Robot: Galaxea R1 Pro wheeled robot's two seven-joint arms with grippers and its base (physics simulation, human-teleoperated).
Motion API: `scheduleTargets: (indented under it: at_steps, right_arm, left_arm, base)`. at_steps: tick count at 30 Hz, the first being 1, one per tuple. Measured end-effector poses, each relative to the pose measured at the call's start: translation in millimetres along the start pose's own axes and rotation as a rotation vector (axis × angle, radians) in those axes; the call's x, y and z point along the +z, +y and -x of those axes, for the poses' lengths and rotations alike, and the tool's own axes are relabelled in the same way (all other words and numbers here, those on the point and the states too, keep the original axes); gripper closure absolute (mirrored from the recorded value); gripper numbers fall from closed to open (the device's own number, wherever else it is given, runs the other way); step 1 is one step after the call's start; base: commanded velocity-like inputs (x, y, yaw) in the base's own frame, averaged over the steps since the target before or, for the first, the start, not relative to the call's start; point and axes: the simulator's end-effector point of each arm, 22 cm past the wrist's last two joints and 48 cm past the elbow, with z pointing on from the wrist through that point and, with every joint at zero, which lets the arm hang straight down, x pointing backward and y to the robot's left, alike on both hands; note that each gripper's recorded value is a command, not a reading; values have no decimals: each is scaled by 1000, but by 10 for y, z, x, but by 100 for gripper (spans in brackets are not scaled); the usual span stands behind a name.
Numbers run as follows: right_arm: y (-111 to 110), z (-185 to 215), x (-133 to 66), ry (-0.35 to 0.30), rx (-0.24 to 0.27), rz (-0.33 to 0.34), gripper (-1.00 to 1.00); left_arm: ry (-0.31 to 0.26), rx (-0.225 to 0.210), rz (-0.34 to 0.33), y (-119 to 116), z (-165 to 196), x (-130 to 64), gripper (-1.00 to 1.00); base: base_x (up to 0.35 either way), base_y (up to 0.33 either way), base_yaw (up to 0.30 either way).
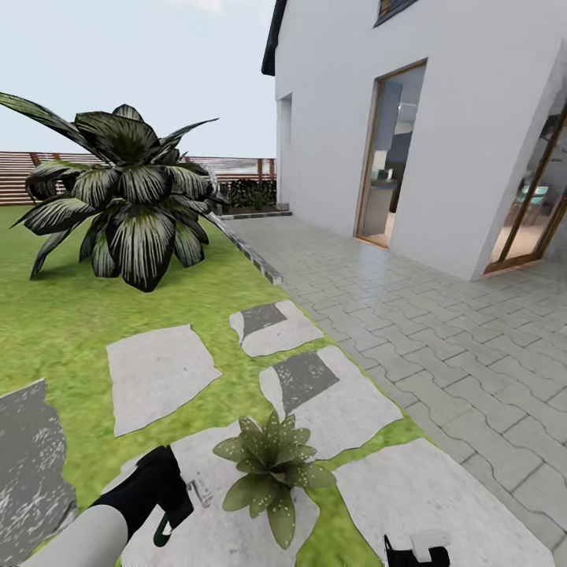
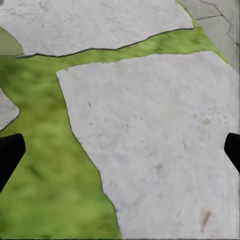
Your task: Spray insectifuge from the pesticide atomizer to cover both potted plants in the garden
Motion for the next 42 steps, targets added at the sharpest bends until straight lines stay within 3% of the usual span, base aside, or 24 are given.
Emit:
scheduleTargets:
  at_steps: [8,13,18,22,25,28,31,36,42]
  right_arm:
    - [1,-2,-1,1,0,0,-100]
    - [5,-6,-2,2,0,1,-100]
    - [10,-3,-4,1,0,2,-100]
    - [10,-3,-4,1,0,2,-100]
    - [13,-2,-4,1,0,2,-100]
    - [10,-3,-4,1,0,2,-100]
    - [13,-3,-4,1,0,2,-100]
    - [13,-2,-4,1,0,2,-100]
    - [8,-3,-4,1,-1,2,-100]
  left_arm:
    - [-6,-10,3,31,6,-20,100]
    - [-33,-69,-6,85,14,-46,100]
    - [-52,-85,-10,108,150,-112,100]
    - [-38,-135,-9,131,335,-234,100]
    - [-44,-140,-15,149,422,-295,100]
    - [-40,-129,-79,16,370,-274,100]
    - [-37,-117,-95,-42,372,-261,100]
    - [-71,-104,-104,-146,661,-342,100]
    - [-84,-107,-94,-13,781,-462,100]
  base:
    - [-319,135,-260]
    - [-266,221,-175]
    - [-47,41,-11]
    - [-3,2,-1]
    - [0,0,0]
    - [0,0,0]
    - [0,0,0]
    - [0,0,0]
    - [0,0,0]
